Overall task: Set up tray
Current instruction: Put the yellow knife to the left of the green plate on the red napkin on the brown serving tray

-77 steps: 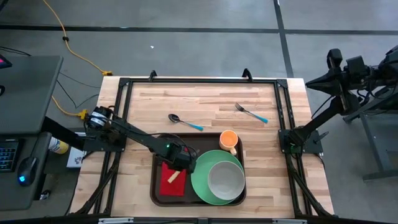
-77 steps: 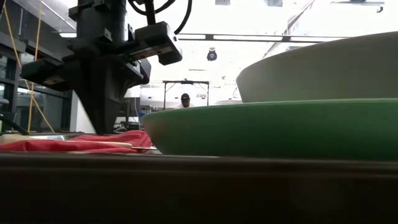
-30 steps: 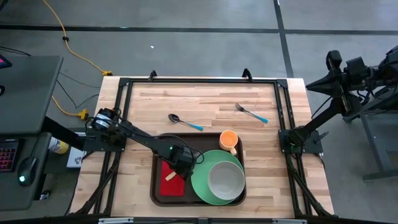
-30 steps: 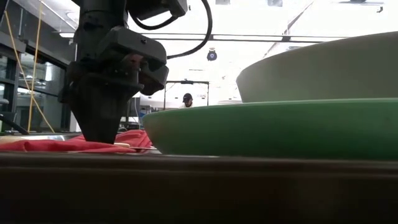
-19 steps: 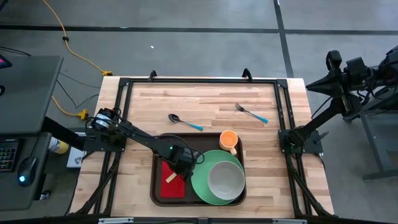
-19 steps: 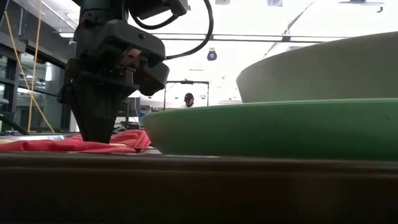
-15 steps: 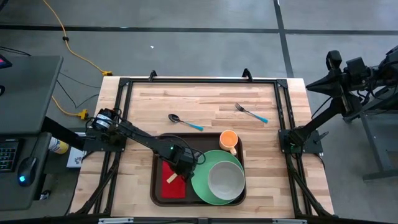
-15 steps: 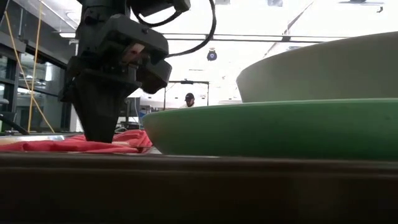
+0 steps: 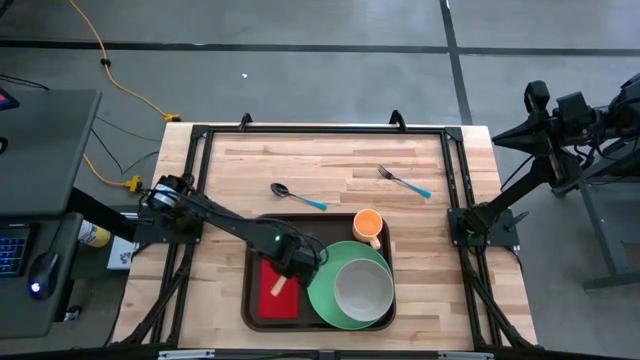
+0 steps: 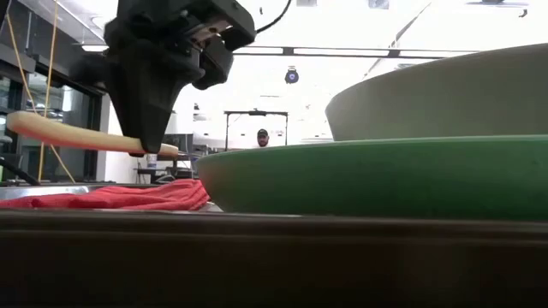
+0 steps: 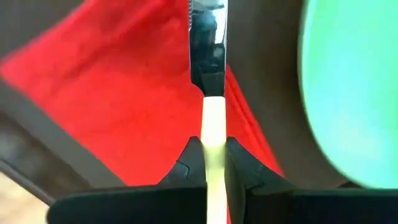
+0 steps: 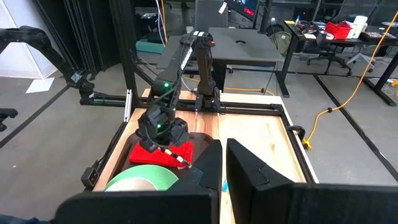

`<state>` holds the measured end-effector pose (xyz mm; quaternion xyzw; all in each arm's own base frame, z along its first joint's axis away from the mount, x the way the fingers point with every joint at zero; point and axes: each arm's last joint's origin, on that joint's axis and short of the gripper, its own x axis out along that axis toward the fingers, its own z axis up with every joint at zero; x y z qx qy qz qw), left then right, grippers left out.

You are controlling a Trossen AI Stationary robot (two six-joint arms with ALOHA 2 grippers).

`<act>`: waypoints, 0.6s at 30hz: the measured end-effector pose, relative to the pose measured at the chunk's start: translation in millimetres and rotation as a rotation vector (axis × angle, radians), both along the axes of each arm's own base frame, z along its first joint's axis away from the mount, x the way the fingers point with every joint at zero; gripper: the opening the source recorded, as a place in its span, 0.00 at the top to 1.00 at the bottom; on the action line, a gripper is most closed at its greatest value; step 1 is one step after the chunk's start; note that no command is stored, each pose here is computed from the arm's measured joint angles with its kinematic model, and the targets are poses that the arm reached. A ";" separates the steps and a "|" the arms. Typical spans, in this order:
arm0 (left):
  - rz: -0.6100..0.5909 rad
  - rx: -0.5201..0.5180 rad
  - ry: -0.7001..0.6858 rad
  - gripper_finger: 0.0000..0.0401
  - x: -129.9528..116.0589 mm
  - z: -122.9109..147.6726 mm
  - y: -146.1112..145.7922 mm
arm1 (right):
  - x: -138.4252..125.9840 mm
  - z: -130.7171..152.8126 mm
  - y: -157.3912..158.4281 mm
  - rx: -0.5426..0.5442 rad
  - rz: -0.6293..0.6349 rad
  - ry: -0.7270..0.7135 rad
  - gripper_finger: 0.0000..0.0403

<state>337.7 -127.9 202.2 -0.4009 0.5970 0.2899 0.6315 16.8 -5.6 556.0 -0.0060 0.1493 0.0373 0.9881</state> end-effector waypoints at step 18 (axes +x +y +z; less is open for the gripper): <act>0.209 0.029 0.153 0.89 -19.0 -1.1 -11.8 | -0.1 0.0 0.4 0.006 0.016 0.003 1.00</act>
